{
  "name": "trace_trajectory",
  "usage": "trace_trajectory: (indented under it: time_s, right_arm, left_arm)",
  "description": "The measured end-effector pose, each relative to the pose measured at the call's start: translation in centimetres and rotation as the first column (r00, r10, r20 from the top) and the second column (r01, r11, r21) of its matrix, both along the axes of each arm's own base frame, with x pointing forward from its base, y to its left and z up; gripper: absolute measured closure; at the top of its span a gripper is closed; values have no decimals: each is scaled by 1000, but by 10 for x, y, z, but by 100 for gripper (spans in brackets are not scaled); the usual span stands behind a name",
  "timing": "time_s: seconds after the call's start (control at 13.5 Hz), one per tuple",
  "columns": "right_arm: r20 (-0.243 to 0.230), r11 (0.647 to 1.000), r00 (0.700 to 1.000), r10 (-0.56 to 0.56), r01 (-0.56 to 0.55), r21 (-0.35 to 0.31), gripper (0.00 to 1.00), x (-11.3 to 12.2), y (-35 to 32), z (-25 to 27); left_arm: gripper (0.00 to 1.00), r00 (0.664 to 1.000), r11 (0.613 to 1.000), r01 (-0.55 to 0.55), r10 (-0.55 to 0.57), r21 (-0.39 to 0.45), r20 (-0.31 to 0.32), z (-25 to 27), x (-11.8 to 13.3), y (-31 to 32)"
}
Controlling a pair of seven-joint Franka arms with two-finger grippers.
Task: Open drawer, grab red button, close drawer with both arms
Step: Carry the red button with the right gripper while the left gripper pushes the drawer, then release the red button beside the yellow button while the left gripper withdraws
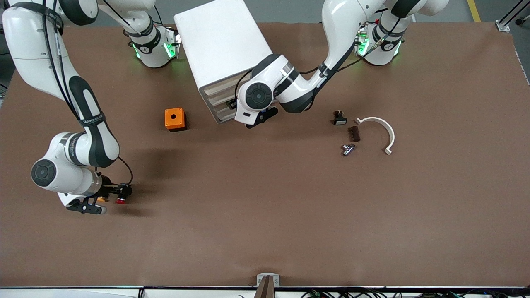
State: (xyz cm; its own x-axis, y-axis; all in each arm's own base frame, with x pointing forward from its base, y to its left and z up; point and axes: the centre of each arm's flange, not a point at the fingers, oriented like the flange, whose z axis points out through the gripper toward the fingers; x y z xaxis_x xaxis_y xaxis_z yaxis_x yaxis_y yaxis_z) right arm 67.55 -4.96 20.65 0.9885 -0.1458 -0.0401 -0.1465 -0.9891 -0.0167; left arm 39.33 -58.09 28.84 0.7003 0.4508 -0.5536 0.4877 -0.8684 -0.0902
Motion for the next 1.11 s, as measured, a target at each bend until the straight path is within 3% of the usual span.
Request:
trace_trajectory:
  time_s: [0.52,0.74,0.96,1.11]
  right_arm:
    - [47,1000,999,15,-15,-2,0,2,9,118]
    - [89,1000,996,24,-23,-9,0,-16,15,173]
    - [128,999,991,39,-37,-18,0,-49,25,225]
    - [144,998,988,57,-54,-25,0,-69,37,261]
  left_arm:
    - [0,1000,1000,-24,24,-3,-13,-2,7,6]
    - [0,999,998,-27,28,-57,27,14,42,26]
    - [0,993,988,31,-14,-152,113,59,89,68]
    - [0,988,983,82,-59,-161,145,92,114,109]
